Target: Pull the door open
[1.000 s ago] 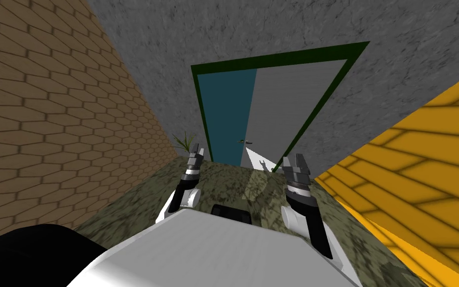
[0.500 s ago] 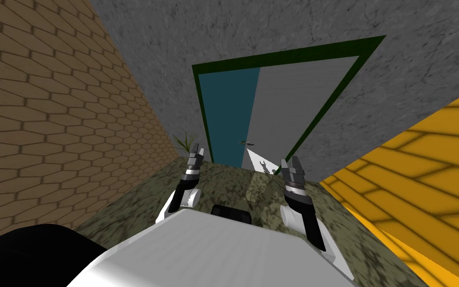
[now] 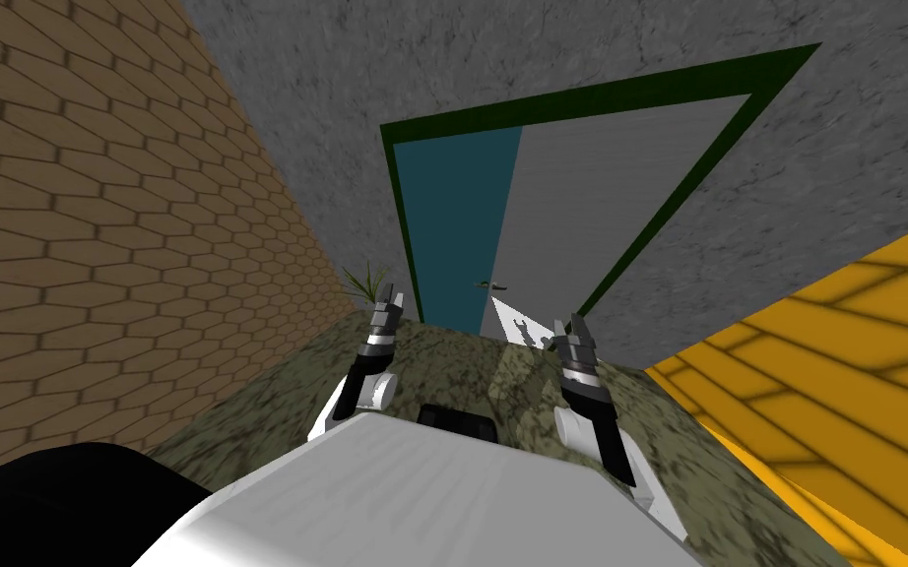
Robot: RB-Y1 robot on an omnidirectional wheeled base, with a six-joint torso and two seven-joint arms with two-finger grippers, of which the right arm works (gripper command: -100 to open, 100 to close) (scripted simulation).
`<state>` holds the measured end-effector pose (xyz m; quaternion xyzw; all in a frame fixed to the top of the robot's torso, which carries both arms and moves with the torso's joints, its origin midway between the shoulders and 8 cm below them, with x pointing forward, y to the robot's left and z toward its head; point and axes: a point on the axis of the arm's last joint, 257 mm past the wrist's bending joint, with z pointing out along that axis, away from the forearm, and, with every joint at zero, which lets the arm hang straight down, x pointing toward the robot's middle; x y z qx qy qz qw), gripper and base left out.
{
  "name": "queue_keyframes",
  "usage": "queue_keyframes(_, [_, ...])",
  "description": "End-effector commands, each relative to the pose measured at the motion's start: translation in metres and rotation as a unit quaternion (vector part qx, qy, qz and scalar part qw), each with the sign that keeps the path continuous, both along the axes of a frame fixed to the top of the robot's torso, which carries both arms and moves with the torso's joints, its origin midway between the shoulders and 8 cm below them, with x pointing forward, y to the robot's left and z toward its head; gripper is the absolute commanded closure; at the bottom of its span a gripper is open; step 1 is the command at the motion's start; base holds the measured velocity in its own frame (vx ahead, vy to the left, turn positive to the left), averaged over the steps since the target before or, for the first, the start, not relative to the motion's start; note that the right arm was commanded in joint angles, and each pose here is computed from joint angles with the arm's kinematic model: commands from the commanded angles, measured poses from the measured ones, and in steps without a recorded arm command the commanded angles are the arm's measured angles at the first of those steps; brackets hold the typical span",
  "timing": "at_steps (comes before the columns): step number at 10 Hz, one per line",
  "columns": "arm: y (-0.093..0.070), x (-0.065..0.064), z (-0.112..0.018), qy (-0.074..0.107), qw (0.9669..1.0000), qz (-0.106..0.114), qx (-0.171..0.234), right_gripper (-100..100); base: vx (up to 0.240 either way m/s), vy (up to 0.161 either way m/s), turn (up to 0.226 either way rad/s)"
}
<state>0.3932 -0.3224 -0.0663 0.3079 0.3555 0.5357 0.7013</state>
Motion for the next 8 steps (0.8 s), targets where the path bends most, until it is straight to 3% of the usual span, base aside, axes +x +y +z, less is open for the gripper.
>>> queue_keyframes(1, [-0.004,0.005,-0.013,0.011,0.9999,-0.002,0.002,-100,0.093,0.02,0.042])
queue_keyframes(8, [-0.03,0.021,-0.07,0.058,0.9981,-0.013,0.015,-100,0.102,0.008,0.049])
